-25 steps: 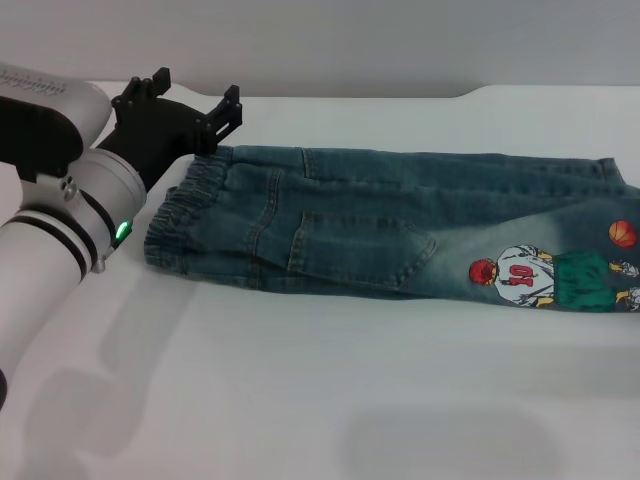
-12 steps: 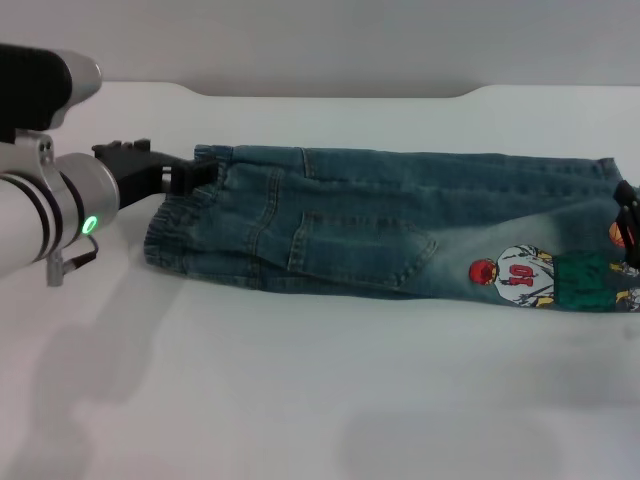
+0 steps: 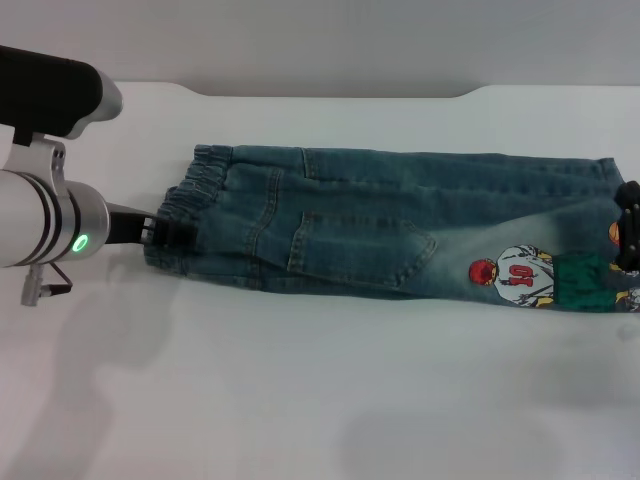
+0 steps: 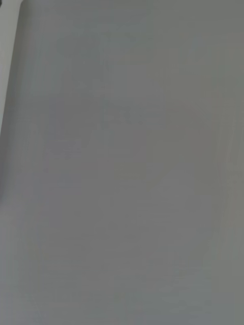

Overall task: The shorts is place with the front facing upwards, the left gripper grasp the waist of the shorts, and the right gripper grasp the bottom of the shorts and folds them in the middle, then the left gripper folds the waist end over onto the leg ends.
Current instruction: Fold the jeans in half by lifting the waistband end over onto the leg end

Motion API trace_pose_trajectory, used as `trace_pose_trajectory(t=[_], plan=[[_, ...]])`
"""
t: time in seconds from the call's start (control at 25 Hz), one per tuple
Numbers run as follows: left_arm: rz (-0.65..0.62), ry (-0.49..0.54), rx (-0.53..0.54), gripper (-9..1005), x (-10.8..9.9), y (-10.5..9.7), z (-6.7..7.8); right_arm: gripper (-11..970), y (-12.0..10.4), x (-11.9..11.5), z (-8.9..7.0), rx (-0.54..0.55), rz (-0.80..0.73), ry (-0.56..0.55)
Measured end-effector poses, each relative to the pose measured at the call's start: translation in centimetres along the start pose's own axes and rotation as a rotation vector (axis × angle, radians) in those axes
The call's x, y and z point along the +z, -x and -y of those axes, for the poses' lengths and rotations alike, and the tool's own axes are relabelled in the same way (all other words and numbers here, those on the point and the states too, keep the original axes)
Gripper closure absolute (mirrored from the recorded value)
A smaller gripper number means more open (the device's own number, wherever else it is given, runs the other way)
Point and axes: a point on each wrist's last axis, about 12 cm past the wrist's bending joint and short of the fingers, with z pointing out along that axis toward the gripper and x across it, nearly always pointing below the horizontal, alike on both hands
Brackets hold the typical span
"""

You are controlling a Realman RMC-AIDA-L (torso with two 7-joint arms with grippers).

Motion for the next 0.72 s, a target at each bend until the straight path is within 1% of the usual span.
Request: trace_pose_trajectory(t=[0.04, 0.36, 0.56, 0.72], plan=[[-0.004, 0.0, 0.001, 149, 0.0, 0.1, 0.0, 950, 0.0, 0.0, 0.0, -0.001, 0.0, 0.001], [-0.051, -0.02, 0.018, 148, -0.2, 0.5, 0.8, 951, -0.1, 0.0, 0.1, -0.002, -0.007, -0.002], [-0.039, -0.059, 0.021, 148, -0.6, 1.0, 1.6, 951, -0.1, 0.0, 0.1, -0.003, -0.009, -0.002], [-0.036, -0.067, 0.021, 149, -0.6, 1.2, 1.6, 951, 0.0, 0.0, 0.1, -0.003, -0.007, -0.003]])
